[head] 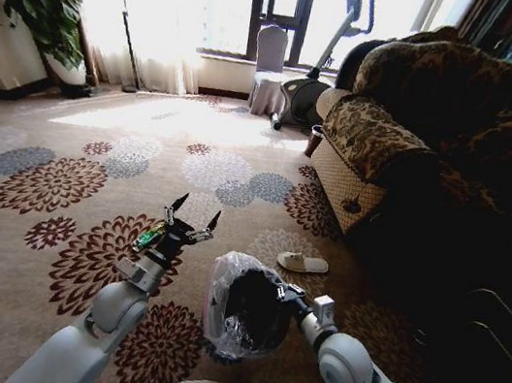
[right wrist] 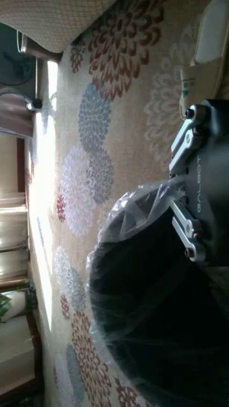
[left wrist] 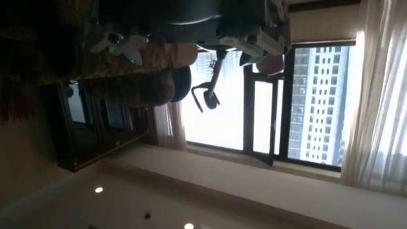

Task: Pick up the trash from the ground and place it into the trash bin.

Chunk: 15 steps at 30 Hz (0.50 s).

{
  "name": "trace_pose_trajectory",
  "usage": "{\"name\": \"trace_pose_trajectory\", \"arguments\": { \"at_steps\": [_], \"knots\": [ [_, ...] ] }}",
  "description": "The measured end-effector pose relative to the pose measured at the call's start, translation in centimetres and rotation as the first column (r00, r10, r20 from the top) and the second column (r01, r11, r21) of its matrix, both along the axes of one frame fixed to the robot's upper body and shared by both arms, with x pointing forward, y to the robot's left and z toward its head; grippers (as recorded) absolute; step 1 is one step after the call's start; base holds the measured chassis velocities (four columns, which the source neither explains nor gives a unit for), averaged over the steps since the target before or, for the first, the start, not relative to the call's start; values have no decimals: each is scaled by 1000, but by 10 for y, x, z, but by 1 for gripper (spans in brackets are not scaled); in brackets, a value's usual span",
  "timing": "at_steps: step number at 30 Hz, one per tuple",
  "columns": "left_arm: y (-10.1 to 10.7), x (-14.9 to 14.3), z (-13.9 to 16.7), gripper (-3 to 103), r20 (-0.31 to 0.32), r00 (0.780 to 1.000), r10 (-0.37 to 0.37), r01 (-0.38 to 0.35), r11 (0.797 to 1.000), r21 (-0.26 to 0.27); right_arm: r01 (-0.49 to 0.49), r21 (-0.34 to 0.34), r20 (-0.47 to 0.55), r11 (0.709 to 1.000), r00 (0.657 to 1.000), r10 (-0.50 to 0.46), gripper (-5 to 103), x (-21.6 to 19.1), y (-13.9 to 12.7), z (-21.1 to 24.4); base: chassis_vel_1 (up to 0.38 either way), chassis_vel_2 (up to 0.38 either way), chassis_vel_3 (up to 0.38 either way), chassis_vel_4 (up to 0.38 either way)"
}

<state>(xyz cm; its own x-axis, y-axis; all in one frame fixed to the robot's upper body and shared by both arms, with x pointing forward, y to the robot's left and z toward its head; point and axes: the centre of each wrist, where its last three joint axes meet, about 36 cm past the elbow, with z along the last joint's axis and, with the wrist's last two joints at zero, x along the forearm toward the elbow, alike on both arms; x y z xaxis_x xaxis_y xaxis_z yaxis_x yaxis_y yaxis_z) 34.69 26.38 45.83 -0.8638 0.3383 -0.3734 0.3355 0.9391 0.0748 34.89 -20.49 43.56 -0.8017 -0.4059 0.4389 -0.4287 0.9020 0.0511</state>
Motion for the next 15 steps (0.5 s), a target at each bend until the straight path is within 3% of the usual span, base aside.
{"name": "trace_pose_trajectory", "arguments": {
  "at_steps": [5,10,14,15],
  "knots": [
    [-4,-1,-9,100,-21,1000,1,-2,1000,-20,20,39,-54,999,998,-17,0,7,11,1,0,0,0,0],
    [-4,-4,-15,100,-20,1000,-6,5,1000,-21,25,33,-104,999,994,-21,0,7,9,-1,0,0,0,0],
    [1,-6,-21,100,-10,1000,-10,10,1000,-1,38,17,-134,999,990,-35,0,9,3,-3,0,0,0,0],
    [4,-7,-27,100,-17,1000,26,-25,999,42,45,19,-137,999,990,-42,0,11,2,-2,0,0,0,0]
  ]
}}
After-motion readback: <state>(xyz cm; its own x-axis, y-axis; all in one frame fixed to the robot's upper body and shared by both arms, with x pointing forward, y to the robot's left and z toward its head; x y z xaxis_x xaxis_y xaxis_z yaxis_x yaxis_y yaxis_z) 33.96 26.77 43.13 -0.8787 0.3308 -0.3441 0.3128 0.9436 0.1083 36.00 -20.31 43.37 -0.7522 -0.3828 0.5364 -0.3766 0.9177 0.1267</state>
